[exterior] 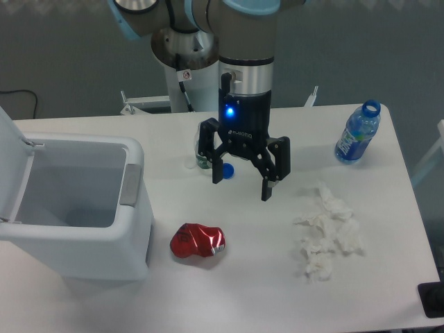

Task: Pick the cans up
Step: 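Move the open gripper toward the crushed red can and descend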

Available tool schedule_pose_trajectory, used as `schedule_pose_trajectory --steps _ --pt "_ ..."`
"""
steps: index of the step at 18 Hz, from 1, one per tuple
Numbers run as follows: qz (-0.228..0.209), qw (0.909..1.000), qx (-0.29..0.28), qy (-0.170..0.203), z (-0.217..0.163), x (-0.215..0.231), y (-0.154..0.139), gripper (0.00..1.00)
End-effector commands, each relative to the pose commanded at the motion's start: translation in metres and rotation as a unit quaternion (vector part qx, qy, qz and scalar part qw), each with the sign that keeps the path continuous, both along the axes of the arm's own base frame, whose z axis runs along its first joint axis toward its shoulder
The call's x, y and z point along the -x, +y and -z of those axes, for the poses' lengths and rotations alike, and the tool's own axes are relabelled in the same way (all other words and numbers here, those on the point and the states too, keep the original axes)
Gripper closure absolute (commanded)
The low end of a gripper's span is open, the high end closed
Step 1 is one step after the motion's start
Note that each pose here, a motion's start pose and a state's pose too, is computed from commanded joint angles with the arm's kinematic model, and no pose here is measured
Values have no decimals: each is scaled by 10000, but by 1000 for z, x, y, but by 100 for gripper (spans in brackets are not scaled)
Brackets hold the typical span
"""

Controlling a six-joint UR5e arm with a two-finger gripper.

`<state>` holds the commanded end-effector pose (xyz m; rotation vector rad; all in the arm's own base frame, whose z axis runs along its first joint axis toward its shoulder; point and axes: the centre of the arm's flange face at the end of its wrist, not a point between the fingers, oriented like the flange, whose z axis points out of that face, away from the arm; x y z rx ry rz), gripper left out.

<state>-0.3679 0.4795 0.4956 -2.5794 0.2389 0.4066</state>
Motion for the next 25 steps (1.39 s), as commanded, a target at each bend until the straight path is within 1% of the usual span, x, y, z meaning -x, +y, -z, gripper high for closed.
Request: schedule_pose_trajectory --steps 4,7,9,12,15,17,18,20,22,24,25 --pt "125 9999 52 64 3 3 1 0" --pt "129 9999 44 87 4 10 7 0" --pt "110 9999 37 47 7 13 12 0" --pt "-55 9999 28 -99 14 12 10 0" --pt "-65 9997 99 -215 30 9 8 0" --pt "7 9994 194 -284 45 5 7 0" --pt "117 9992 266 -284 53 4 8 0" --pt "547 9973 455 -160 67 5 12 0" --pt "820 9949 579 -105 79 5 13 0" --pt "1127 9912 696 -32 92 4 18 0" --pt "1341 9879 781 10 101 5 20 0"
